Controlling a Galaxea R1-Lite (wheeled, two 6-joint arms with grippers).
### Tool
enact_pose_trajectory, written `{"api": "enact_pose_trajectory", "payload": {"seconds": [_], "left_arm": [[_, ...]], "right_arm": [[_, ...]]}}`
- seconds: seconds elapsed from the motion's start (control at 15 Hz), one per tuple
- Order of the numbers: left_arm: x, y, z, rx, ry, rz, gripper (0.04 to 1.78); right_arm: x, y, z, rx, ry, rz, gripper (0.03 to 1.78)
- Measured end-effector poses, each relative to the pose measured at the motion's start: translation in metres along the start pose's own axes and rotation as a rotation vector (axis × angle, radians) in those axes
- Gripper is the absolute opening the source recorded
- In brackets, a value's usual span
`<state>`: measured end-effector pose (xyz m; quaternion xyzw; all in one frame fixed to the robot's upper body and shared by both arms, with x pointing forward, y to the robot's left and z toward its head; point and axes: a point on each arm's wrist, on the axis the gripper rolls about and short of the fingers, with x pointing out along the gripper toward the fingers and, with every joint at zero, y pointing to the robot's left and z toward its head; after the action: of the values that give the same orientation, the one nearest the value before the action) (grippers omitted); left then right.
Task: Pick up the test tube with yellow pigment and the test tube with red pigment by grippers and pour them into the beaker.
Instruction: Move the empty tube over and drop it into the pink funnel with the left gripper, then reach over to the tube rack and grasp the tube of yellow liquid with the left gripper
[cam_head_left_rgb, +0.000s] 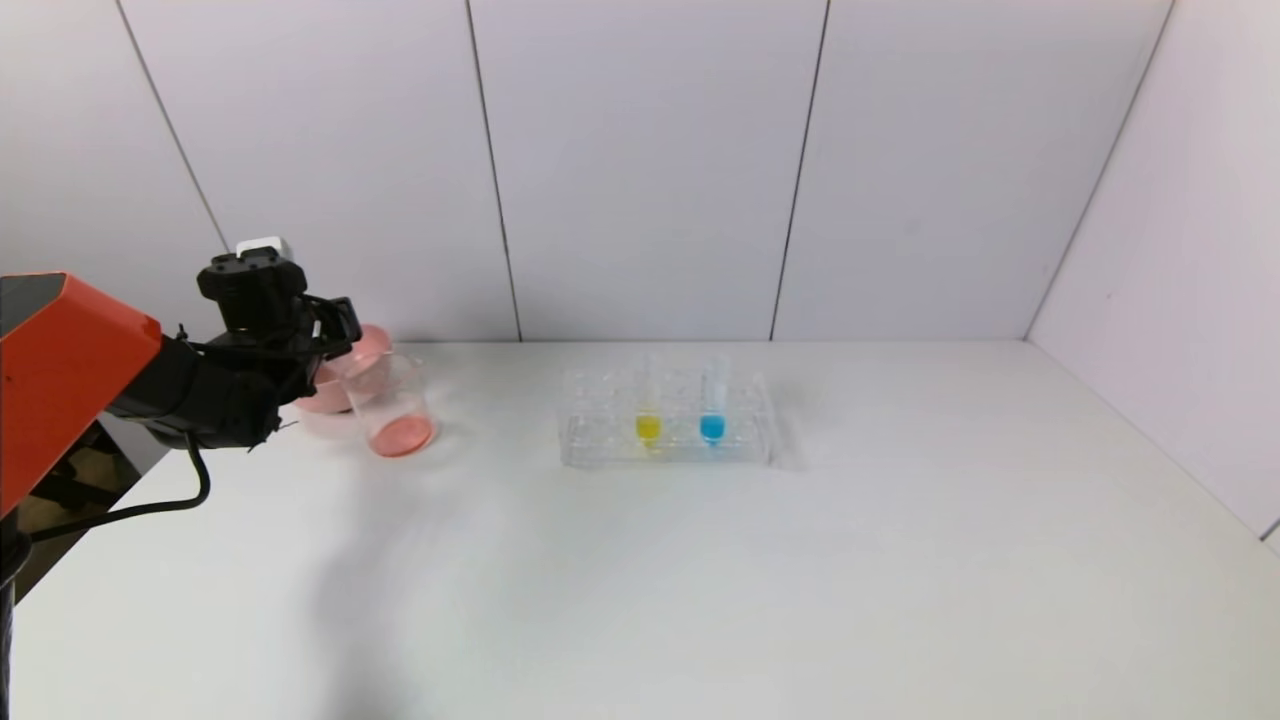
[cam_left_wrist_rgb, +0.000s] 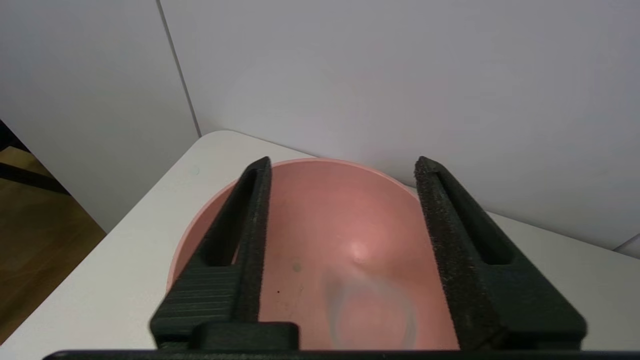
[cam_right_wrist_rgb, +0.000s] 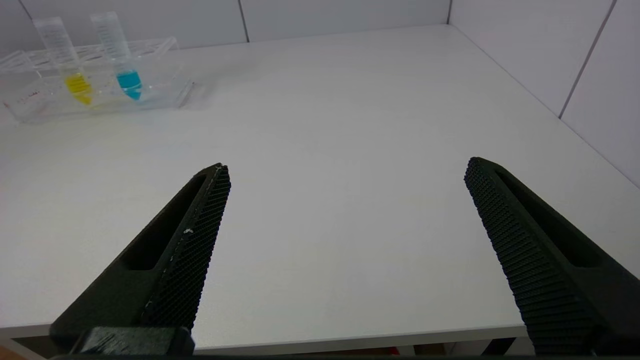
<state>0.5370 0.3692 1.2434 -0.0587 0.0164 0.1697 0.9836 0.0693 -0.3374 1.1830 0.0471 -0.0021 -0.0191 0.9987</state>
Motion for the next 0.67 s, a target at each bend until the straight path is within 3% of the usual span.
{"api": "enact_pose_trajectory", "payload": {"seconds": [0.13, 0.33, 0.67], "left_arm": [[-0.001, -0.001, 0.001, 0.0, -0.005, -0.001, 1.44], [-0.005, 0.001, 0.007, -0.001, -0.014, 0.001, 1.71], [-0.04, 0.007, 0.024, 0.005, 0.01, -0.068, 1.76]], "right_arm": [[0.0, 0.0, 0.0, 0.0, 0.0, 0.0, 1.71], [0.0, 0.0, 0.0, 0.0, 0.0, 0.0, 1.71], [0.0, 0.0, 0.0, 0.0, 0.0, 0.0, 1.71]]}}
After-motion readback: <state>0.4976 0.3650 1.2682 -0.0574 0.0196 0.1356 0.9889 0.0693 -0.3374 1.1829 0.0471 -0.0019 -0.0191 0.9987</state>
